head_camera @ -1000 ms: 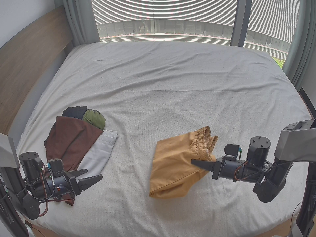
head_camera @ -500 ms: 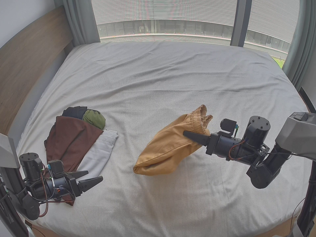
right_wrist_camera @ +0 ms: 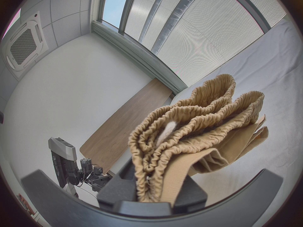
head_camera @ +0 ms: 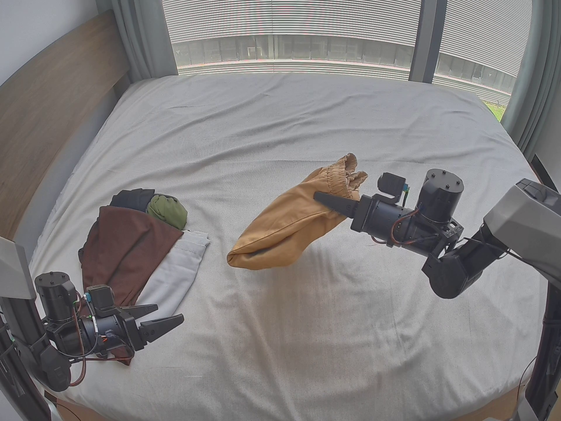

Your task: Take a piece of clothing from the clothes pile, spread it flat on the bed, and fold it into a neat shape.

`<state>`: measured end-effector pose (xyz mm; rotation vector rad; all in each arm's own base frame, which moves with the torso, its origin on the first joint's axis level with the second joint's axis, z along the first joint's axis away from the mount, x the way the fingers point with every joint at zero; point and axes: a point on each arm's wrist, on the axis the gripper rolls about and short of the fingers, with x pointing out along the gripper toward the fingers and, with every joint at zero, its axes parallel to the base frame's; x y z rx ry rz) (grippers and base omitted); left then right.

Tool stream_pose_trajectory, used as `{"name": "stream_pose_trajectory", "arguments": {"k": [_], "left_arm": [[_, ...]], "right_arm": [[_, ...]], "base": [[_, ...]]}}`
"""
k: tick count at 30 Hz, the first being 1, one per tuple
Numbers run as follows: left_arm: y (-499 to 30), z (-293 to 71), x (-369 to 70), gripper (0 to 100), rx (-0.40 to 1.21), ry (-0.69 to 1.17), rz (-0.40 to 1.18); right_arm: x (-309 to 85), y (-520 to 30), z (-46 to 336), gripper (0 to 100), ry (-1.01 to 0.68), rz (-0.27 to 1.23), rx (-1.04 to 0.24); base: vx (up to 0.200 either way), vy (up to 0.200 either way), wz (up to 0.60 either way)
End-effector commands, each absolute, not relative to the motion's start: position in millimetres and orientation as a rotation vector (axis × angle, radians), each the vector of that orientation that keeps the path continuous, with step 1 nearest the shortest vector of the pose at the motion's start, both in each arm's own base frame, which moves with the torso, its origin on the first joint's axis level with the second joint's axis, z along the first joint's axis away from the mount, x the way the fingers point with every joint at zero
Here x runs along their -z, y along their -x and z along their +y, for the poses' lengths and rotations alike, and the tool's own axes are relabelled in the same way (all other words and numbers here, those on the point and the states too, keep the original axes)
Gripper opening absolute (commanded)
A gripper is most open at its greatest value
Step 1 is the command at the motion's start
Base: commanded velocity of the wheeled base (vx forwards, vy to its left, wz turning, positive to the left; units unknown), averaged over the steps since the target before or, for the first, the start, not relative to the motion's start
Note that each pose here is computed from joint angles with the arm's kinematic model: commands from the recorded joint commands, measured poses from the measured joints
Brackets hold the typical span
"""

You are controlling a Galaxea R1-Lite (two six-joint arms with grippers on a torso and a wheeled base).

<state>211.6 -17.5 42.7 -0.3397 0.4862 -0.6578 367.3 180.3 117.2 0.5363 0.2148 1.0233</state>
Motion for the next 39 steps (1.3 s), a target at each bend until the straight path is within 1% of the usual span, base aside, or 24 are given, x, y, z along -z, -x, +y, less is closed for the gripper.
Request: {"name": "stream_pose_trajectory", "arguments": {"k": [1, 15, 30, 35, 36, 37, 38, 39], "left_arm": [[-207.7, -17.7, -40.7, 100, 0.657, 0.347, 0.505], [-208.8, -17.0, -34.9, 100, 0.649, 0.355, 0.531], [-209.1, -16.4, -33.3, 100, 0.645, 0.358, 0.537], [-209.5, -16.1, -30.7, 100, 0.642, 0.363, 0.549], [-209.5, -16.1, -30.7, 100, 0.642, 0.363, 0.549], [-209.7, -16.1, -29.4, 100, 0.641, 0.363, 0.554], [-209.7, -16.1, -29.1, 100, 0.641, 0.364, 0.556], [-209.8, -16.1, -28.8, 100, 0.641, 0.364, 0.557]], "right_arm": [[-110.0, -390.4, 185.6, 0, -0.538, 0.218, -1.011], [-103.7, -419.9, 194.7, 0, -0.54, 0.228, -1.0], [-115.2, -444.0, 212.4, 0, -0.532, 0.216, -1.016], [-88.1, -453.8, 221.0, 0, -0.506, 0.264, -1.008], [-88.1, -453.8, 221.0, 0, -0.506, 0.264, -1.008], [-70.3, -457.1, 220.8, 0, -0.497, 0.292, -0.996], [-66.9, -457.7, 220.2, 0, -0.495, 0.296, -0.994], [-49.9, -460.9, 215.7, 0, -0.483, 0.317, -0.976]], "base": [[0.0, 0.0, 0.0], [0.0, 0.0, 0.0], [0.0, 0.0, 0.0], [0.0, 0.0, 0.0], [0.0, 0.0, 0.0], [0.0, 0.0, 0.0], [0.0, 0.0, 0.0], [0.0, 0.0, 0.0]]}}
